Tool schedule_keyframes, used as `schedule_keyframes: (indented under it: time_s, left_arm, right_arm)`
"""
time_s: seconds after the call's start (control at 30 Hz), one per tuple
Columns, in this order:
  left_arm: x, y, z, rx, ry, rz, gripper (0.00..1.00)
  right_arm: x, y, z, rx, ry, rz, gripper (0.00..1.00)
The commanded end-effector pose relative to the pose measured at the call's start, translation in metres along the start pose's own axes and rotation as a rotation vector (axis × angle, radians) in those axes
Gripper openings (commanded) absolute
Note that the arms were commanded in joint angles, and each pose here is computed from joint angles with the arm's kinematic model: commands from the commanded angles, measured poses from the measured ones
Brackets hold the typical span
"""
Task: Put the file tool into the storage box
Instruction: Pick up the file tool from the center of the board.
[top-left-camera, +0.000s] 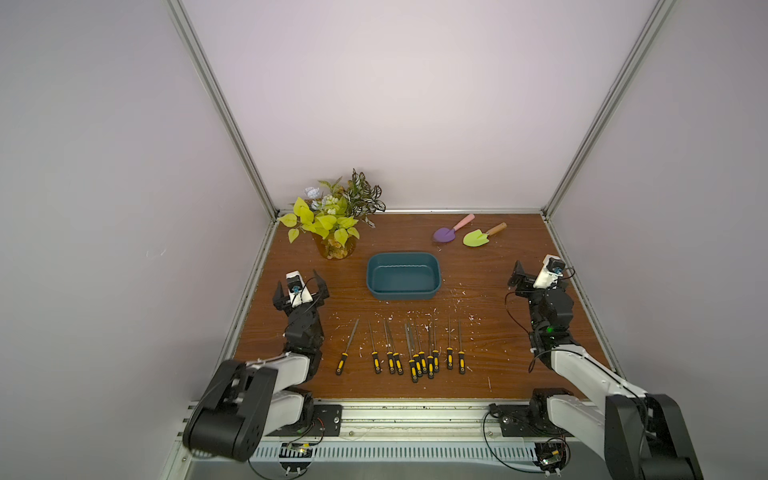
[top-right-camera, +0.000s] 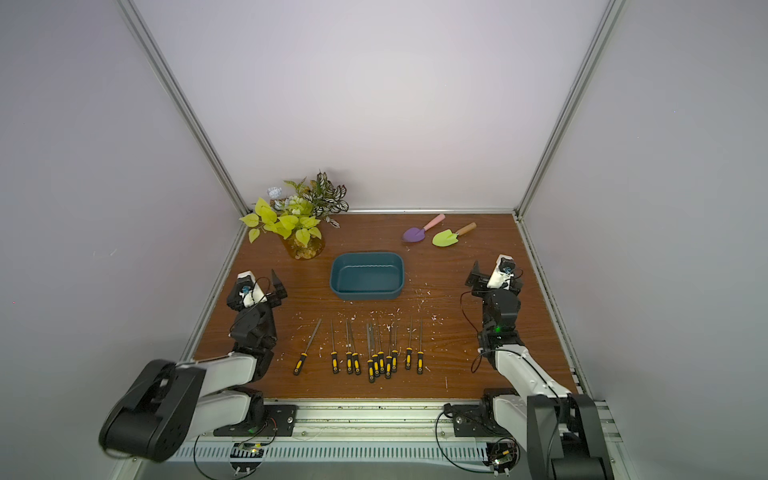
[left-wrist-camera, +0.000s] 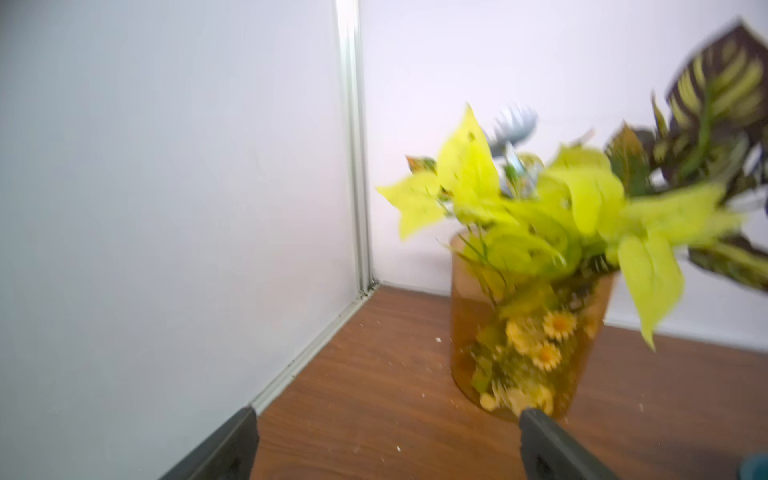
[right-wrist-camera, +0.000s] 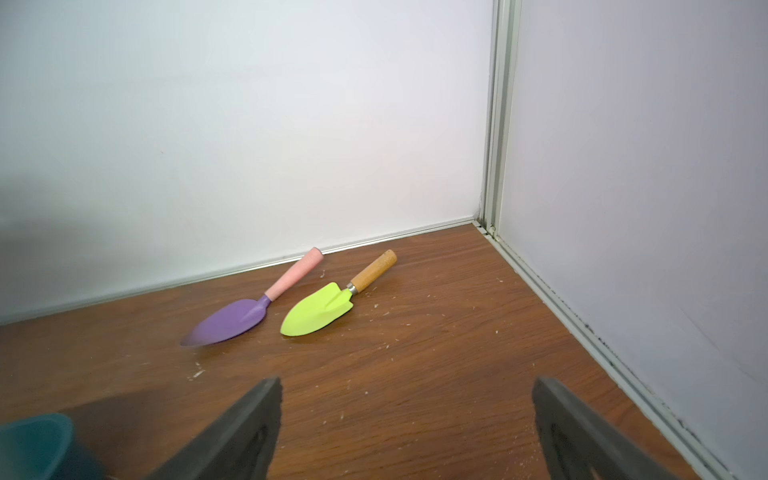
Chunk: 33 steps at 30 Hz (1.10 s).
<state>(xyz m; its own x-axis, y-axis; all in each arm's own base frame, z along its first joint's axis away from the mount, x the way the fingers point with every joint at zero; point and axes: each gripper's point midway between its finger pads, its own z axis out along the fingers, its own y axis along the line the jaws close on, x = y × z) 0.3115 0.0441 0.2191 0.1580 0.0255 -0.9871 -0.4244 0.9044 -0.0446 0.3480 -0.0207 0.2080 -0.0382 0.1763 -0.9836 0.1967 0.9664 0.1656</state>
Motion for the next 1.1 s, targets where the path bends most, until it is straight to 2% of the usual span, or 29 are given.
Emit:
schedule_keyframes:
  time_s: [0.0,0.13,0.23,0.37,0.5,0.6,0.77,1.0,1.07]
  left_arm:
    - [-0.032,0.012,0.003,-0.081,0.006,-0.004,0.99]
    - [-0.057,0.017,0.007,-0.113,0.099,-0.01,0.99]
    - [-0.059,0.007,0.008,-0.056,0.211,-0.001,0.99]
    - [-0.042,-0.022,0.007,0.082,0.404,-0.005,0.99]
    - [-0.018,-0.05,-0.002,0.199,0.619,-0.024,0.99]
    - [-0.01,-0.065,-0.016,0.29,0.715,-0.067,0.99]
    - [0.007,-0.075,-0.044,0.394,0.777,-0.143,0.99]
    - [0.051,-0.063,-0.067,0.371,0.853,-0.139,0.99]
    - [0.049,-0.068,-0.067,0.39,0.85,-0.143,0.99]
  right_arm:
    - [0.028,-0.001,-0.012,0.005,0.183,0.105,0.99]
    - [0.033,0.007,-0.025,-0.023,0.263,0.189,0.95]
    - [0.035,0.023,-0.032,-0.081,0.316,0.209,0.93]
    - [0.039,0.049,-0.038,-0.144,0.389,0.197,0.9]
    - [0.053,0.081,-0.049,-0.186,0.479,0.128,0.91]
    - [0.072,0.099,-0.064,-0.213,0.566,0.127,0.88]
    - [0.114,0.12,-0.098,-0.274,0.724,0.125,0.8]
    - [0.156,0.128,-0.147,-0.301,0.885,0.082,0.71]
    - [0.166,0.128,-0.159,-0.305,0.924,0.075,0.65]
